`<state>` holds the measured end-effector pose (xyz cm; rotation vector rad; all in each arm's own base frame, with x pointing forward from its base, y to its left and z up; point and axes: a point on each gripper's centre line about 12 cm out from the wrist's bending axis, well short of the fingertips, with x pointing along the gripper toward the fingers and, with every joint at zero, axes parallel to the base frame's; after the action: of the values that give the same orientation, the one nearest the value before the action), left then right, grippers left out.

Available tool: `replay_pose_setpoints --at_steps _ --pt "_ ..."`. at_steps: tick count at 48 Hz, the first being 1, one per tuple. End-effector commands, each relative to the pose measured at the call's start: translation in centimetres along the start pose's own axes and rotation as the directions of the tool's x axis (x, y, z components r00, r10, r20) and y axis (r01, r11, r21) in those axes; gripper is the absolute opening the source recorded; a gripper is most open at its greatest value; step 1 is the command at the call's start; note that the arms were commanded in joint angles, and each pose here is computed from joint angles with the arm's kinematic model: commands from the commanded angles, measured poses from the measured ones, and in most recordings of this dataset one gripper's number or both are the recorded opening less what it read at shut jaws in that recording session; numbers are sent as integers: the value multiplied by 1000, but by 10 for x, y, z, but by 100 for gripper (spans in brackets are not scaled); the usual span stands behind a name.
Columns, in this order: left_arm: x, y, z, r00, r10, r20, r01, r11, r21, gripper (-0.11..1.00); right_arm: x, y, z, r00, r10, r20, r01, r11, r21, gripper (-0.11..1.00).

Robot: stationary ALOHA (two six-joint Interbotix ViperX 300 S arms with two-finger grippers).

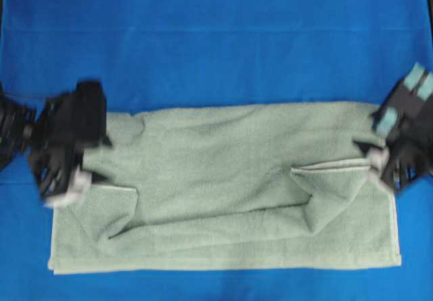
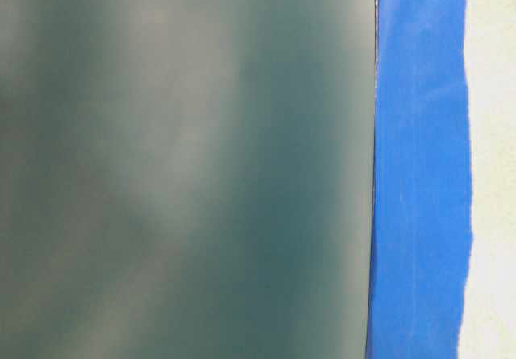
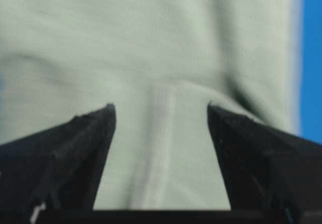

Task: Fold a bath towel.
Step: 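Release the corners and move both grippers to the folded edge's ends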

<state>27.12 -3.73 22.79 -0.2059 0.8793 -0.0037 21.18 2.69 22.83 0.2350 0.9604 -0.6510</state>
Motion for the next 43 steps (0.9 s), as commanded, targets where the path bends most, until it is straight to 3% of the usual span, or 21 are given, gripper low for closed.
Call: replay_pose_setpoints --at_steps 1,4,8,14,18,27,35,40,43 --pt "3 29 6 998 67 18 -67 997 -30 69 17 -20 4 999 -38 6 37 998 45 63" --pt "13 48 1 994 111 -7 -111 993 -31 69 33 -28 1 999 -35 -6 35 998 46 63" --pt "28 62 -8 989 139 -45 -140 990 -17 69 53 -34 -4 1000 17 -12 -16 998 53 63" --pt "52 73 -23 984 155 -89 -155 988 10 69 85 -40 -12 994 103 -21 -101 992 79 63" --pt "68 79 -33 980 162 -114 -160 987 21 69 103 -43 -18 991 125 -38 -122 989 81 63" --pt "94 102 -59 967 192 -165 -198 980 -21 69 137 -48 -27 987 119 -111 -114 992 53 63" --pt "102 104 -70 960 193 -201 -204 978 -40 68 152 -44 -30 981 112 -159 -109 994 23 63" --pt "102 100 -71 956 185 -227 -196 980 -27 61 155 -44 -31 980 110 -164 -109 994 12 62" --pt "103 96 -73 948 180 -262 -190 982 -13 52 154 -44 -31 980 110 -164 -110 994 9 58"
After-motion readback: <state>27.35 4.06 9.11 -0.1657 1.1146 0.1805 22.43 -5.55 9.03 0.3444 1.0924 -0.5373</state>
